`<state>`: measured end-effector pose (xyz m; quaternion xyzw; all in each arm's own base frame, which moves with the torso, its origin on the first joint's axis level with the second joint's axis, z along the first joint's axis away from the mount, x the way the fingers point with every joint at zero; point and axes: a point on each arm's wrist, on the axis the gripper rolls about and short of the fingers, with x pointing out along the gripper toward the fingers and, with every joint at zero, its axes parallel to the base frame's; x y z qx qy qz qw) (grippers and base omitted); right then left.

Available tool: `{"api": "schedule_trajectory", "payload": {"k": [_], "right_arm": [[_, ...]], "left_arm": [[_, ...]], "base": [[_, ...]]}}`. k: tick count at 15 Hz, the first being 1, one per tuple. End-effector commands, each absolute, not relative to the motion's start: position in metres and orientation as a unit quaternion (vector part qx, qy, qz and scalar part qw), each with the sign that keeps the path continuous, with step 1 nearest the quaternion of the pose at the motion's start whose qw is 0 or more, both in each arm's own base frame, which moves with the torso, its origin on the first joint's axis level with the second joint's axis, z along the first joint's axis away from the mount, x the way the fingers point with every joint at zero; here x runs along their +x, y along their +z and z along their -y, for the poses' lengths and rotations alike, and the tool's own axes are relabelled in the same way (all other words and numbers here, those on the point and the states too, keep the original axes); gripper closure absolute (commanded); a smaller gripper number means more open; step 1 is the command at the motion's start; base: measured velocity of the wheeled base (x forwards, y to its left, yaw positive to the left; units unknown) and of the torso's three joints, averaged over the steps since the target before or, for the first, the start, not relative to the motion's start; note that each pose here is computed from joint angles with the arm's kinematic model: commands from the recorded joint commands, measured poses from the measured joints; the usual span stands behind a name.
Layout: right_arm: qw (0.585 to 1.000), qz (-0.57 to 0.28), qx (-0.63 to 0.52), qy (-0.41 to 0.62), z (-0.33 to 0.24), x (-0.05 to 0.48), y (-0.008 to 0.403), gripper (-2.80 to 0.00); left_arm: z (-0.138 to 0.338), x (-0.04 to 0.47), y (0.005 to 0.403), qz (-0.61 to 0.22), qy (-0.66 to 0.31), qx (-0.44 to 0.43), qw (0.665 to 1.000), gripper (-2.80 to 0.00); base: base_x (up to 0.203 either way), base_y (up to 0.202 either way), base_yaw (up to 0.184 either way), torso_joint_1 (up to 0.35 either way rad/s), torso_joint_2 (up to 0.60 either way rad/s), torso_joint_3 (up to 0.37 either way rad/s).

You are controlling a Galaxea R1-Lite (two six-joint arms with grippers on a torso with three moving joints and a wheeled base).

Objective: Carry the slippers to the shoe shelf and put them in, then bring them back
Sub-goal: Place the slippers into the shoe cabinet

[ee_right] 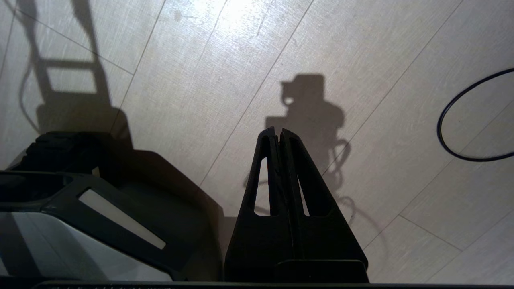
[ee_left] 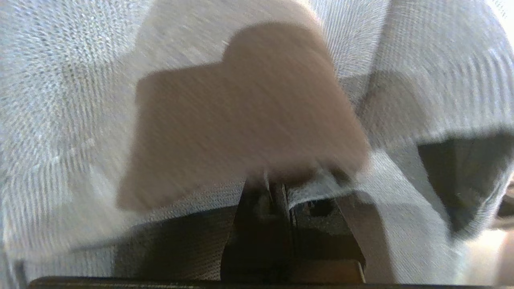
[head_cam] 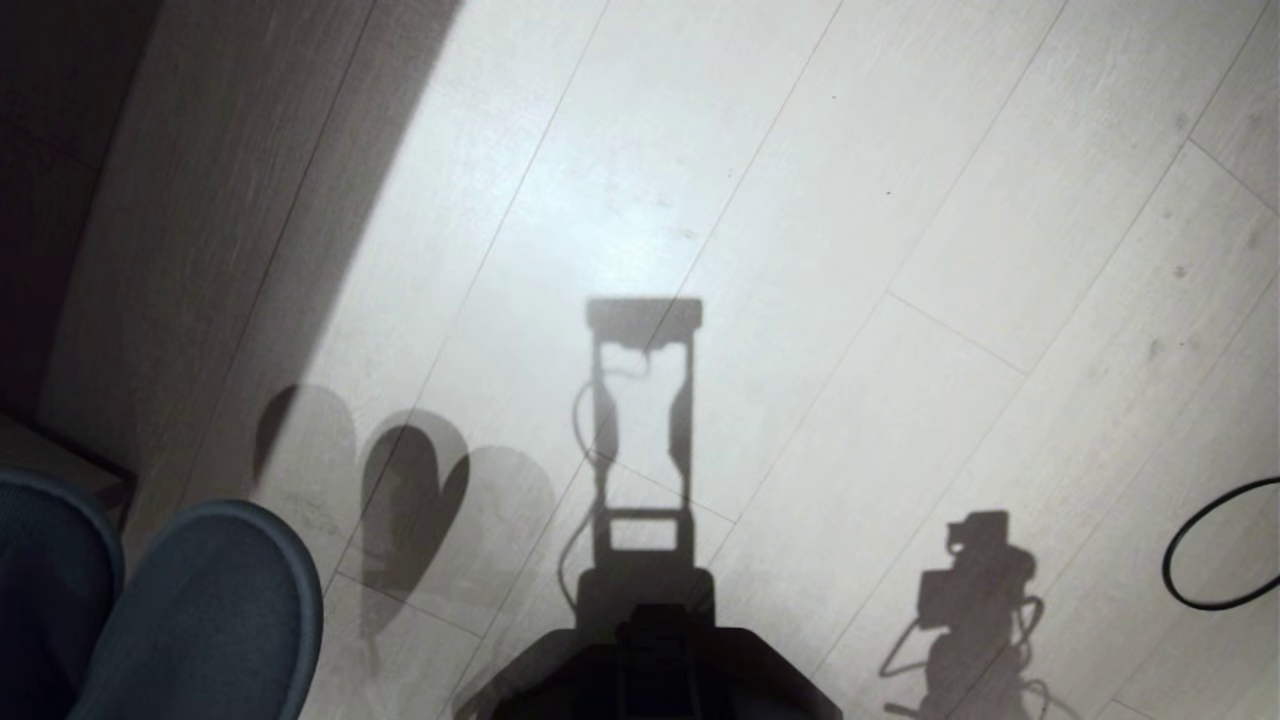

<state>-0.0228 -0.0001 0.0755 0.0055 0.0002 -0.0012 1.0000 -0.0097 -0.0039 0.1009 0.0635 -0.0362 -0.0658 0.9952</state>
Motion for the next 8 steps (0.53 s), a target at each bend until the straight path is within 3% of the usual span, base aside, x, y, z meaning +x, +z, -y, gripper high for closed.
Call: {"api": "schedule_trajectory", "payload": {"k": [1, 8], "right_arm": [[1.000, -0.001, 0.005, -0.001, 0.000, -0.023, 0.076, 0.00], [1.000, 0.000, 0.005, -0.001, 0.000, -0.023, 0.075, 0.00]], "left_arm": [[0.004, -0.016, 0.096, 0.049, -0.069, 0.058, 0.995, 0.00], [0.002, -0.023, 0.083, 0.037, -0.025, 0.040, 0.998, 0.00]], "base": [[0.000, 0.000, 0.000, 0.000, 0.00, 0.000], [0.000, 0.000, 0.000, 0.000, 0.00, 0.000]]}}
